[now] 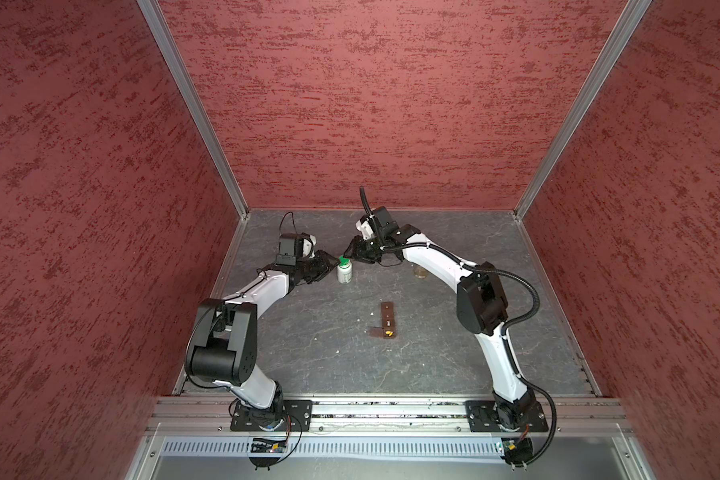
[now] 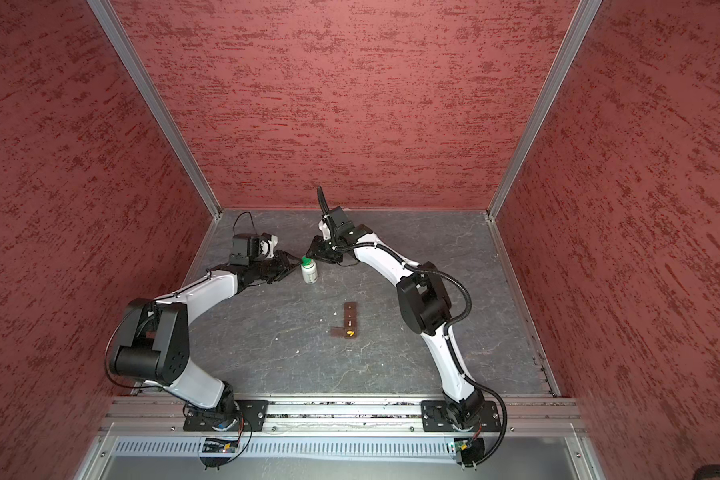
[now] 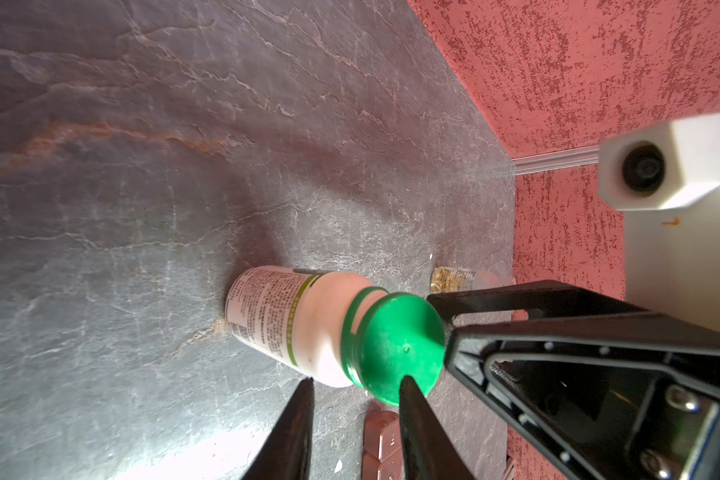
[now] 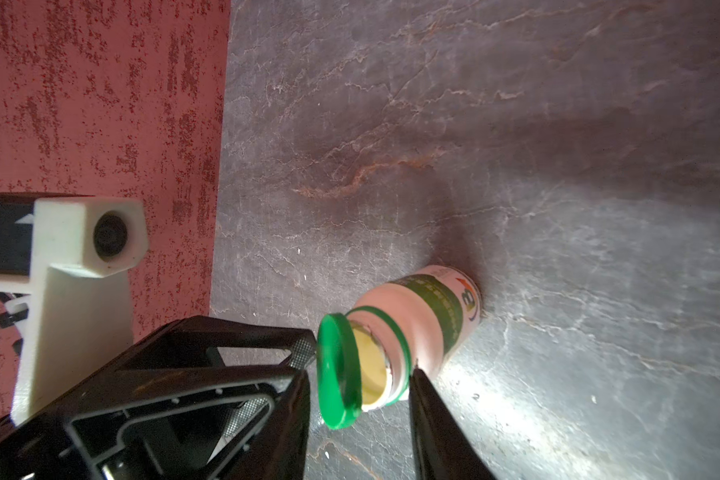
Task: Sort the pills into containers
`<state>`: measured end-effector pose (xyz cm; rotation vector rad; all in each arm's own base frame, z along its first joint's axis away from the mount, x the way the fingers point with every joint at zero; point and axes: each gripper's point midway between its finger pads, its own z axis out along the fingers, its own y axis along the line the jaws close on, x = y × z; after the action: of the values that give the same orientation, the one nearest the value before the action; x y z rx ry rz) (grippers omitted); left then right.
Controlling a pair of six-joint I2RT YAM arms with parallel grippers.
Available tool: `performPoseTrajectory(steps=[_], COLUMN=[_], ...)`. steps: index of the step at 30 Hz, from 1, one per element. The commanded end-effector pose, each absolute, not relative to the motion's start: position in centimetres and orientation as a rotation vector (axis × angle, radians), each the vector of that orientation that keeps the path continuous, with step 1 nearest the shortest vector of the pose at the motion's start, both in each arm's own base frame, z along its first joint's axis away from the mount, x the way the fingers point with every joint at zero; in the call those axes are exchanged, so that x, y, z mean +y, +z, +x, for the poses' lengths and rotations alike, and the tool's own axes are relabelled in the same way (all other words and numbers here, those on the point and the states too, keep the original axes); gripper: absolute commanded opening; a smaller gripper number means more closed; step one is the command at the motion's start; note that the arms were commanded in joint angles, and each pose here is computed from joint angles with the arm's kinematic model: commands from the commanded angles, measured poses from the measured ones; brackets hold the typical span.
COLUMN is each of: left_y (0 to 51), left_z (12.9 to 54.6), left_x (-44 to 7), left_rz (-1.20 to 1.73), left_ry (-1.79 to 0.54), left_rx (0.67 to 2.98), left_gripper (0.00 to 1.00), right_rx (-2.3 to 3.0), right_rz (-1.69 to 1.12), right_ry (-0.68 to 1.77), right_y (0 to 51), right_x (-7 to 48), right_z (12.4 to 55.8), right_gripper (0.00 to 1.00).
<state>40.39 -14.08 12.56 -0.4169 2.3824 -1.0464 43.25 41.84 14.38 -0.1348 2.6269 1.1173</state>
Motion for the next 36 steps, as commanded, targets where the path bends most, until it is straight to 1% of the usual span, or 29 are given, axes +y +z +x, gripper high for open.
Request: performPoseTrajectory(steps=[1,5,8,24,36], left_y=[13.3,13.2,13.1,12.7,11.8], left_z=[41.2,41.2,41.2,41.2,41.2], left_x=[-14.5,-14.6,-14.6,-15.5,-15.8], left_rz=[-0.370,-0.370,-0.370,-0.336,-0.334], left_ry=[-1.056,-1.057,-1.056,-1.074,-1.070], left_rx=[2.359,2.363,2.363,2.378,2.411], left_gripper=[0.35,0.34,0.33,0.31,0.26], right_rx=[2.667,2.686,2.691,2.715,2.735], right_rz=[-0.122,-0.111,-0.108,-0.105,-0.110], right_ry=[1.127,1.124,1.125,1.159,1.164], right_y=[13.1,12.3,12.1,11.0,10.4], right_x=[42.2,42.2,42.2,42.6,42.5], right_z=[42.7,42.6,42.5,42.3,41.8], right_gripper=[0.40,0.40,0.37,0.31,0.28])
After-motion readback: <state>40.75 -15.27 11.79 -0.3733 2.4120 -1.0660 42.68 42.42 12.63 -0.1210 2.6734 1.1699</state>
